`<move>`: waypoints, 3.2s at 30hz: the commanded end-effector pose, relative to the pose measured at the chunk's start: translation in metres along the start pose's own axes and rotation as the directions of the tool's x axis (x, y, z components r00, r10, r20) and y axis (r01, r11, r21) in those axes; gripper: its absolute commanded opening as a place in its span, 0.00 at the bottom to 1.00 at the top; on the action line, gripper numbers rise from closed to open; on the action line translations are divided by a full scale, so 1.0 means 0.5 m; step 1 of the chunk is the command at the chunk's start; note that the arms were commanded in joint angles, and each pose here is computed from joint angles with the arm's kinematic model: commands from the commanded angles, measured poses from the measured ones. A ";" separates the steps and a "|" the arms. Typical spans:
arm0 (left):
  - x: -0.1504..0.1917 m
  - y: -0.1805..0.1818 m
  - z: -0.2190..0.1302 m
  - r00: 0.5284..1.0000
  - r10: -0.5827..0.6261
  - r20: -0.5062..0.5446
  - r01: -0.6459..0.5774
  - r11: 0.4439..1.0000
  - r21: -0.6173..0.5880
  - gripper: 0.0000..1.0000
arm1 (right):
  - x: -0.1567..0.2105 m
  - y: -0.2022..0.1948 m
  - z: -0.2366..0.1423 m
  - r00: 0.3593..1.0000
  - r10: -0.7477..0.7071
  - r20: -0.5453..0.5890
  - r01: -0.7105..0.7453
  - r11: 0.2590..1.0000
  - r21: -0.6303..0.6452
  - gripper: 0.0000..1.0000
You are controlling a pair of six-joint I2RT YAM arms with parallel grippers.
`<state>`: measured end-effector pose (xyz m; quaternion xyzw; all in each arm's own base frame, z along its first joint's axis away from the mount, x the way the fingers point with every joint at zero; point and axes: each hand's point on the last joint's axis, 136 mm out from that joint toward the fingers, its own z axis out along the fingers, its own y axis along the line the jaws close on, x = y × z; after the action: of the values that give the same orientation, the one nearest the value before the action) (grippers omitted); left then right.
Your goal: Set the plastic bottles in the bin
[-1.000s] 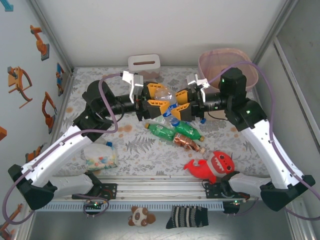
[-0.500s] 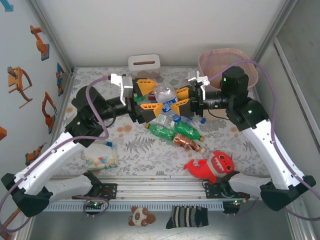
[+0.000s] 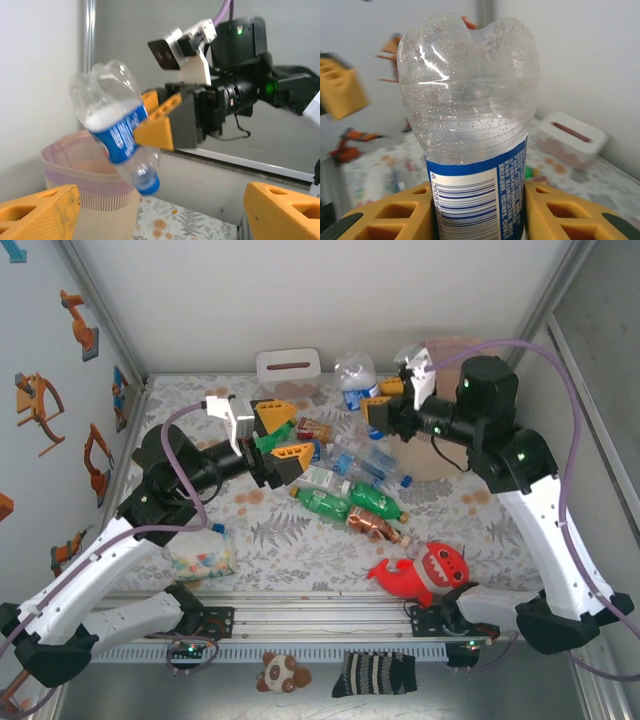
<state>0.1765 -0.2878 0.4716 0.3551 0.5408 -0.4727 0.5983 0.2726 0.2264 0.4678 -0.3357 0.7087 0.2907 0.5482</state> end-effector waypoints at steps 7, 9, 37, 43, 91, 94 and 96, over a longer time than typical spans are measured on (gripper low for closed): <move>0.041 0.030 0.005 0.998 -0.038 -0.051 0.035 0.998 -0.057 0.84 | 0.029 -0.280 -0.034 0.978 0.191 -0.079 -0.122 0.843 0.524 0.41; 0.045 0.032 0.007 0.998 -0.043 -0.056 0.039 0.998 -0.058 0.84 | 0.039 -0.321 -0.043 0.971 0.219 -0.093 -0.126 0.805 0.580 0.41; 0.199 0.129 0.028 0.944 -0.195 -0.267 0.130 0.961 -0.244 0.84 | 0.442 -0.619 -0.045 0.648 0.460 -0.608 0.219 0.652 0.726 0.41; 0.213 0.137 0.030 0.939 -0.207 -0.276 0.136 0.957 -0.255 0.84 | 0.532 -0.636 -0.035 0.576 0.512 -0.637 0.197 0.670 0.716 0.42; 0.371 0.308 -0.055 0.780 -0.357 -0.515 0.010 0.829 -0.560 0.84 | 0.303 -0.513 -0.069 0.820 0.447 -0.357 -0.069 0.696 0.715 0.68; 0.384 0.340 -0.068 0.769 -0.387 -0.509 0.023 0.812 -0.583 0.83 | 0.269 -0.493 -0.078 0.848 0.429 -0.311 -0.098 0.704 0.703 0.68; 0.398 0.363 -0.077 0.753 -0.411 -0.514 0.030 0.802 -0.597 0.83 | 0.248 -0.477 -0.081 0.863 0.416 -0.285 -0.115 0.713 0.691 0.68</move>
<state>0.3221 -0.2371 0.2529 0.2237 0.8583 -0.2226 0.4047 0.4266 0.0190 0.3144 -0.0724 0.9232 -0.0065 0.3775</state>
